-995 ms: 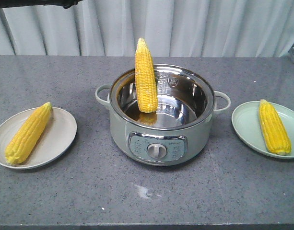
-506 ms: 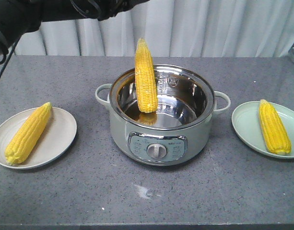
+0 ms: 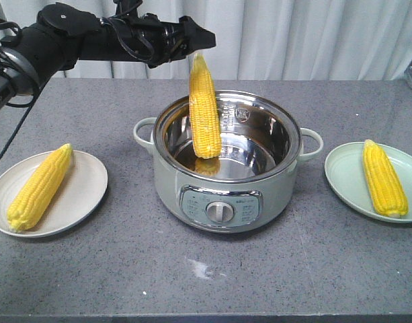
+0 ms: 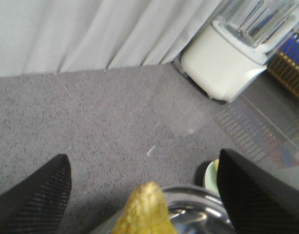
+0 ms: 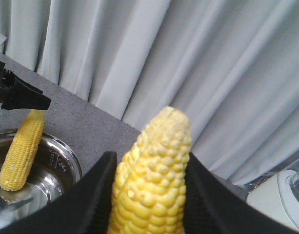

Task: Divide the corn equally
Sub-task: 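Reach the left gripper to the last cob in the pot and grasp it, then lift the last cob out of the pot with the left gripper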

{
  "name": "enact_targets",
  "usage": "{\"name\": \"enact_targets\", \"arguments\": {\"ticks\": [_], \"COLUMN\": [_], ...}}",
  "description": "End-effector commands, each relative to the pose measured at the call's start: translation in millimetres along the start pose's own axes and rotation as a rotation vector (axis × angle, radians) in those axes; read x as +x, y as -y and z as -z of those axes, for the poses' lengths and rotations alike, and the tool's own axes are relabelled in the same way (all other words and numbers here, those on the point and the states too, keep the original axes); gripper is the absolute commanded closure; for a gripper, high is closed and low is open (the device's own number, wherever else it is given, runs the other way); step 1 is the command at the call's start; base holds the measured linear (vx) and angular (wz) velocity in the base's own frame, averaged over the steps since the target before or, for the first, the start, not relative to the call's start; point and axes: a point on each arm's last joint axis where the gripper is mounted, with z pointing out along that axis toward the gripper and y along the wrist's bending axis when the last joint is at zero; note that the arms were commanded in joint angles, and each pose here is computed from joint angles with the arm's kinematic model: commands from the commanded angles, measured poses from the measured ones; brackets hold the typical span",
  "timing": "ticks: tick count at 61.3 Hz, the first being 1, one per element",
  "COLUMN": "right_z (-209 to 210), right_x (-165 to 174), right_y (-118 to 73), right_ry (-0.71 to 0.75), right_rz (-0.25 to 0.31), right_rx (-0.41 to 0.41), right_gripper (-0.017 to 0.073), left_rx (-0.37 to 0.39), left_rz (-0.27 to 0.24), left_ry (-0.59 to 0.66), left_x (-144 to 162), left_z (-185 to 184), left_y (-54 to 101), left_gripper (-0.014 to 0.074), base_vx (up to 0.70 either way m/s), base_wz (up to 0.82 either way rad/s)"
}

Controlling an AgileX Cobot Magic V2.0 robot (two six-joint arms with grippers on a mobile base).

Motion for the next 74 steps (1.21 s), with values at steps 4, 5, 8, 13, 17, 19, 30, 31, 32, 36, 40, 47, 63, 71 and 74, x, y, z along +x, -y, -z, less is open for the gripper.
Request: {"name": "enact_targets", "arguments": {"ticks": [4,5,8,13,17,19,30,31,32,36,40,47,63,71,74], "right_z": [13.3,13.3,13.3,13.3,13.3,13.3,13.3,13.3,13.3,13.3,13.3,13.3,13.3,13.3,13.3], "right_x": [-6.2,-6.2,-6.2,-6.2,-6.1,-6.1,-6.1,-6.1,-6.1,-6.1,-6.1,-6.1,-6.1,-6.0,-6.0], "right_y": [2.3,2.3,2.3,2.3,2.3,2.3,2.3,2.3,2.3,2.3,2.3,2.3,2.2,2.2,2.2], "right_ry": [0.069,0.069,0.069,0.069,0.069,0.069,0.069,0.069,0.069,0.069,0.069,0.069,0.068,0.067,0.067], "right_rz": [0.007,0.007,0.007,0.007,0.007,0.007,0.007,0.007,0.007,0.007,0.007,0.007,0.003,0.002,0.002], "right_rx": [0.037,0.037,0.037,0.037,0.037,0.037,0.037,0.037,0.037,0.037,0.037,0.037,0.036,0.036,0.036], "right_gripper": [0.0564,0.0564,0.0564,0.0564,0.0564,0.0564,0.0564,0.0564,0.0564,0.0564,0.0564,0.0564,0.0564,0.0564,0.0564], "left_rx": [0.061,0.061,0.066,0.076,0.077,0.079,0.083,0.083,0.083,0.082,0.087,0.095,0.156,0.199,0.209], "left_rz": [-0.026,-0.026,-0.024,-0.016,-0.015,-0.014,-0.013,-0.013,-0.014,-0.016,-0.016,-0.017,-0.043,-0.118,-0.154], "left_ry": [0.045,0.039,0.023,-0.003,-0.014,-0.016,-0.022,-0.024,-0.025,-0.027,-0.035,-0.049,-0.067,-0.020,-0.004], "left_x": [-18.9,-17.5,-14.2,-7.9,-5.2,-4.7,-3.9,-3.8,-3.7,-3.5,-2.7,-1.5,-9.3,-30.8,-38.2], "left_z": [17.0,15.5,12.3,5.5,2.8,2.3,2.0,2.0,2.0,2.0,2.1,2.2,14.1,37.7,47.7], "left_y": [30.3,29.7,28.7,27.5,26.4,26.5,26.5,26.5,26.5,26.4,26.8,27.5,44.9,72.4,83.5], "left_gripper": [0.0001,0.0001,0.0001,0.0001,0.0001,0.0002,0.0045,0.0055,0.0064,0.0116,0.0188,0.0356,0.0602,0.0602,0.0602], "base_vx": [0.00,0.00,0.00,0.00,0.00,0.00,0.00,0.00,0.00,0.00,0.00,0.00,0.00,0.00,0.00], "base_wz": [0.00,0.00,0.00,0.00,0.00,0.00,0.00,0.00,0.00,0.00,0.00,0.00,0.00,0.00,0.00]}}
